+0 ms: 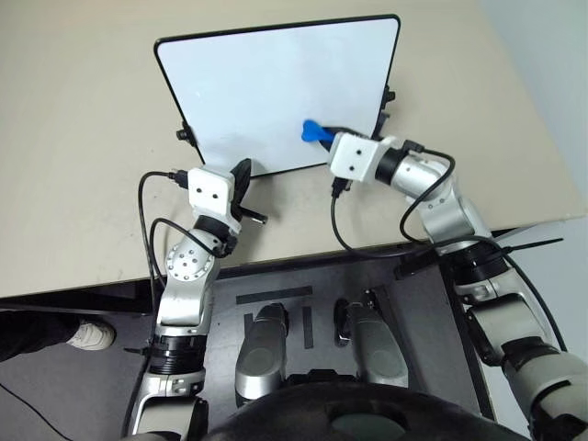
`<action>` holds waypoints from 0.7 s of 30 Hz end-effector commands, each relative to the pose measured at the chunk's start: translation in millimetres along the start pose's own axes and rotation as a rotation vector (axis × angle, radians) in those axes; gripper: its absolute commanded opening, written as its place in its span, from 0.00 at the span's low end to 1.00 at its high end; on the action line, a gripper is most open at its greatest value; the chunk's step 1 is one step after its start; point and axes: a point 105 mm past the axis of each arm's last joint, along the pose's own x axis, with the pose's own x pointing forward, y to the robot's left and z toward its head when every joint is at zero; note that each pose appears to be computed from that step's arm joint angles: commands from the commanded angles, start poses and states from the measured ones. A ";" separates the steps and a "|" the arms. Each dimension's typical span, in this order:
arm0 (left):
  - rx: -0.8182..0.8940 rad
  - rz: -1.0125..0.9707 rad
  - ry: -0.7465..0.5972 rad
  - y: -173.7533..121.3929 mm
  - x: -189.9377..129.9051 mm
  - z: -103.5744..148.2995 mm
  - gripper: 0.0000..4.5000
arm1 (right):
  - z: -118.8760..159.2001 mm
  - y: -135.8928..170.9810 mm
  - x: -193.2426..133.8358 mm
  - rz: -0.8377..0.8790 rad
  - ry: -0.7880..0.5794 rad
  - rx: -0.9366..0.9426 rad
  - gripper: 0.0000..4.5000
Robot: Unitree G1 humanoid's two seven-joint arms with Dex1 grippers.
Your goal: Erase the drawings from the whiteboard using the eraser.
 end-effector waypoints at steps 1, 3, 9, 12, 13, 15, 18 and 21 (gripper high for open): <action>0.010 -0.009 -0.042 -1.1 2.2 9.5 0.00 | 11.2 -12.3 -3.4 -0.030 -0.028 -0.026 0.08; 0.010 -0.011 -0.042 -1.3 2.4 9.4 0.00 | 12.2 -13.5 -3.5 -0.033 -0.029 -0.027 0.08; 0.013 -0.011 -0.044 -0.9 2.2 9.8 0.00 | 17.1 -5.8 -10.8 0.013 -0.056 -0.024 0.08; 0.014 -0.008 -0.046 0.8 1.0 10.3 0.00 | 8.9 1.4 -25.3 0.050 -0.034 0.005 0.08; 0.013 -0.008 -0.047 1.4 0.6 10.4 0.00 | 5.6 3.2 -30.2 0.057 -0.024 0.016 0.08; 0.012 -0.011 -0.049 1.6 -0.1 11.0 0.00 | -1.1 7.9 -40.4 0.076 -0.004 0.058 0.08; 0.011 -0.017 -0.046 1.0 -0.5 10.6 0.00 | -12.8 21.7 -56.6 0.130 0.032 0.141 0.08; 0.010 -0.023 -0.042 0.9 -0.6 9.8 0.00 | -22.1 33.6 -66.0 0.167 0.068 0.204 0.08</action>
